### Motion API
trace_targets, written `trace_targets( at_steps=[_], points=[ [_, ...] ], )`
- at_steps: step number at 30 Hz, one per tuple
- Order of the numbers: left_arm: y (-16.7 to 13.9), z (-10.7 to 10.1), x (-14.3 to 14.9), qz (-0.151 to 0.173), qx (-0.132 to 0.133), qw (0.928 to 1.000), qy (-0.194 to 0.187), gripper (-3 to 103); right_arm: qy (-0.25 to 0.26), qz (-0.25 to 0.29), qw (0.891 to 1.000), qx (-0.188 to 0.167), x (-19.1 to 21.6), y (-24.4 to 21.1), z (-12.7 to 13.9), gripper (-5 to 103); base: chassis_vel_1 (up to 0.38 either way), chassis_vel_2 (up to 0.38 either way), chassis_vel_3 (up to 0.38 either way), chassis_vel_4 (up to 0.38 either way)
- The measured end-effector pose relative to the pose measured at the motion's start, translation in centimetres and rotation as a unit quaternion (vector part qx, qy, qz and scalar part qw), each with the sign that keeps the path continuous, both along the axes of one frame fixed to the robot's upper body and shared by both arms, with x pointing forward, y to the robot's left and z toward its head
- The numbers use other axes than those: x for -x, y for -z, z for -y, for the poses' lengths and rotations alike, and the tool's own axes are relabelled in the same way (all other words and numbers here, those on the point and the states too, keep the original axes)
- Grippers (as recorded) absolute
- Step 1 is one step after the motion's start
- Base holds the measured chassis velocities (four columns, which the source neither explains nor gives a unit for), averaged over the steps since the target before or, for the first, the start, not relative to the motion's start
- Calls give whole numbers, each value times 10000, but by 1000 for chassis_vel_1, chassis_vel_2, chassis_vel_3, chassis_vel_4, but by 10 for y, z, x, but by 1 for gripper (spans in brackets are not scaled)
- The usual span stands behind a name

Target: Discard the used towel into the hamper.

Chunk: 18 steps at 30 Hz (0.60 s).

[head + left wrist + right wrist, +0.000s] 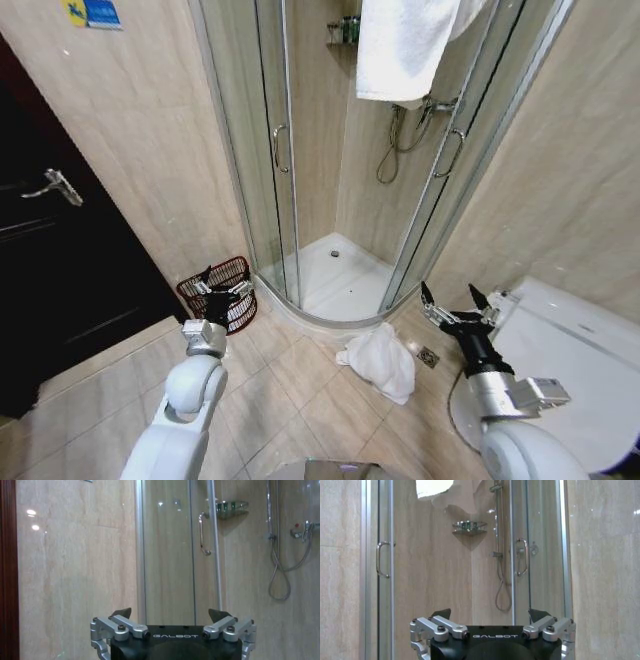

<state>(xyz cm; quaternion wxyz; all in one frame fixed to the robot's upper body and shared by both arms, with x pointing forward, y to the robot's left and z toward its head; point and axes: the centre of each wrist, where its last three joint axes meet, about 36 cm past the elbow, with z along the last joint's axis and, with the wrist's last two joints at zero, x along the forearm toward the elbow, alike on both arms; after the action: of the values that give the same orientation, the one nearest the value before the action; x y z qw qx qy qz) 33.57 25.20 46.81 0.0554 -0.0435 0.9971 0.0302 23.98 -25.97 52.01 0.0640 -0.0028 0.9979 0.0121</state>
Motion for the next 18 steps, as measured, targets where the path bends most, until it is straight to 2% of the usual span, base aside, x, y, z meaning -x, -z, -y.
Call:
trace_targets(
  at_steps=[18],
  points=[
    [-2,1,4,12,-3,10000,24,100,3,35,10000,-1,-1,-5,-1,100,0,0,0,0]
  ],
)
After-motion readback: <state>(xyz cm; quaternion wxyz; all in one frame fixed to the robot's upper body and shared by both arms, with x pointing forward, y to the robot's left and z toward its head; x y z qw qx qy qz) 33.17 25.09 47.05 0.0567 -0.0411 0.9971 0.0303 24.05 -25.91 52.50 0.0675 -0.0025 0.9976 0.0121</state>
